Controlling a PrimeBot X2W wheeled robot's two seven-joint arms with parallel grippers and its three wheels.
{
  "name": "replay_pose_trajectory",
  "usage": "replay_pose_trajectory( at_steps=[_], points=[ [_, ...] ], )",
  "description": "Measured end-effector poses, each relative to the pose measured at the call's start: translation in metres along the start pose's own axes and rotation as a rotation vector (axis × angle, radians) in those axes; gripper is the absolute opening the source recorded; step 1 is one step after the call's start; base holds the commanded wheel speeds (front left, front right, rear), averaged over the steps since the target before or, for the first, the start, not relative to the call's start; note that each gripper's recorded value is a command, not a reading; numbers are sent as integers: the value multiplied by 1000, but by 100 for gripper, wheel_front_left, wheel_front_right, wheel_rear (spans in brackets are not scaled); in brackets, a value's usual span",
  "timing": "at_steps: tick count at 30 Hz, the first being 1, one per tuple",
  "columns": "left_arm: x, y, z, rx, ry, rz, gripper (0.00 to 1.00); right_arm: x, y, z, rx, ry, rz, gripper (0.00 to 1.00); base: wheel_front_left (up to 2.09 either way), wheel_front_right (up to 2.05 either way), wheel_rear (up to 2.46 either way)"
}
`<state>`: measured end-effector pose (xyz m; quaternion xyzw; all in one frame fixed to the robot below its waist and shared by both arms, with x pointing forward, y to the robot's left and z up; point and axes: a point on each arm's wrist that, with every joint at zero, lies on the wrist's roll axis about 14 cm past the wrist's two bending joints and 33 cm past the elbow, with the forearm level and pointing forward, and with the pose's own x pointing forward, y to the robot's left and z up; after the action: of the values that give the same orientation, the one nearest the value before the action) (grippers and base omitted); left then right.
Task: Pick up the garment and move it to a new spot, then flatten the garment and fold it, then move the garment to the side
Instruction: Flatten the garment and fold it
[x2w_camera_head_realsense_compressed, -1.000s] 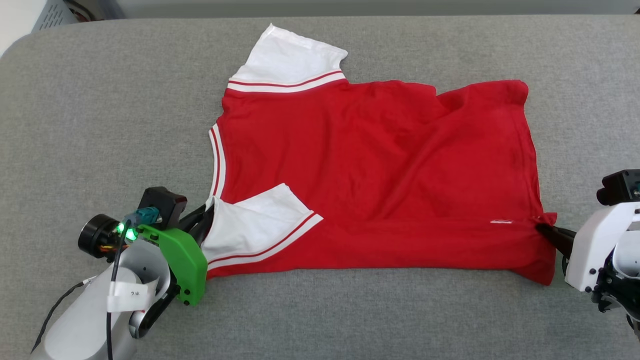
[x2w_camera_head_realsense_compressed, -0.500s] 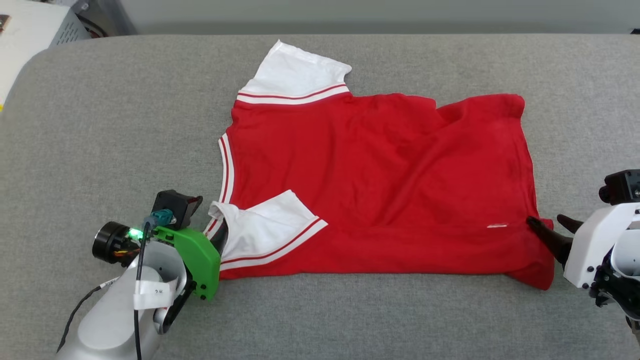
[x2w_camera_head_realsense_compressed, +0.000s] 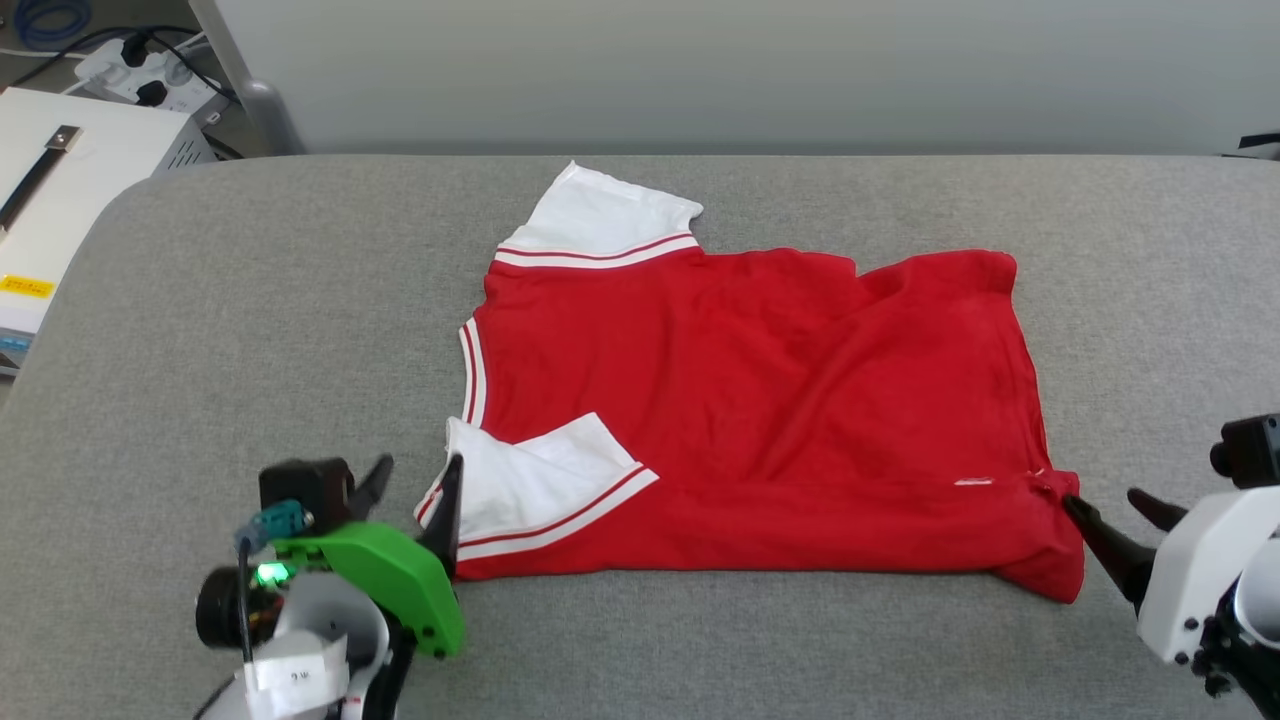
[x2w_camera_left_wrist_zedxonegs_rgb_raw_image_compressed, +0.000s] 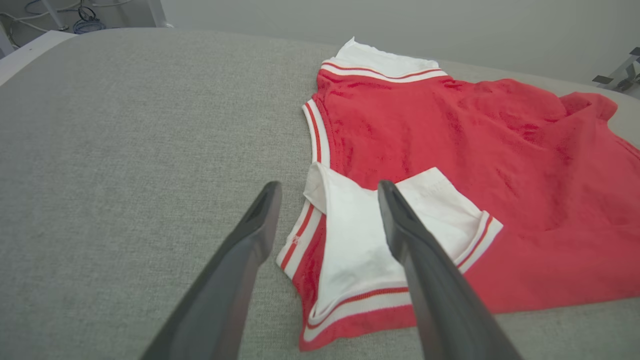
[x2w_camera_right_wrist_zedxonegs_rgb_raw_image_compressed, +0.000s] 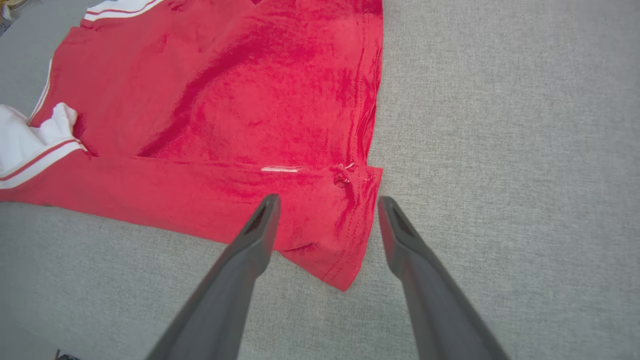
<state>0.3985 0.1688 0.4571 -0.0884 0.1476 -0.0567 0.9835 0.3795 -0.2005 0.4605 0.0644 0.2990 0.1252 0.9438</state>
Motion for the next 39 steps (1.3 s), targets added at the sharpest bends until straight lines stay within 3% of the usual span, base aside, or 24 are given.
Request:
replay_pose_trajectory(
  at_steps=[8,26,27,28,29,39],
  points=[
    [-24,0,-49,28,270,15,100,-6,-2,-29,76,101,-64,100,0,0,0],
    [3,21,-95,155,503,105,100,5,-5,-38,83,161,-96,100,0,0,0],
    [4,20,-97,154,518,95,73,6,-6,-39,82,165,-98,100,0,0,0],
    [4,18,-99,147,534,87,33,6,-7,-40,80,168,-100,100,0,0,0],
    [4,16,-100,137,543,81,0,6,-7,-40,75,171,-101,100,0,0,0],
    [-4,2,-83,42,454,53,0,10,-10,-43,47,192,-112,100,0,0,0]
  ],
)
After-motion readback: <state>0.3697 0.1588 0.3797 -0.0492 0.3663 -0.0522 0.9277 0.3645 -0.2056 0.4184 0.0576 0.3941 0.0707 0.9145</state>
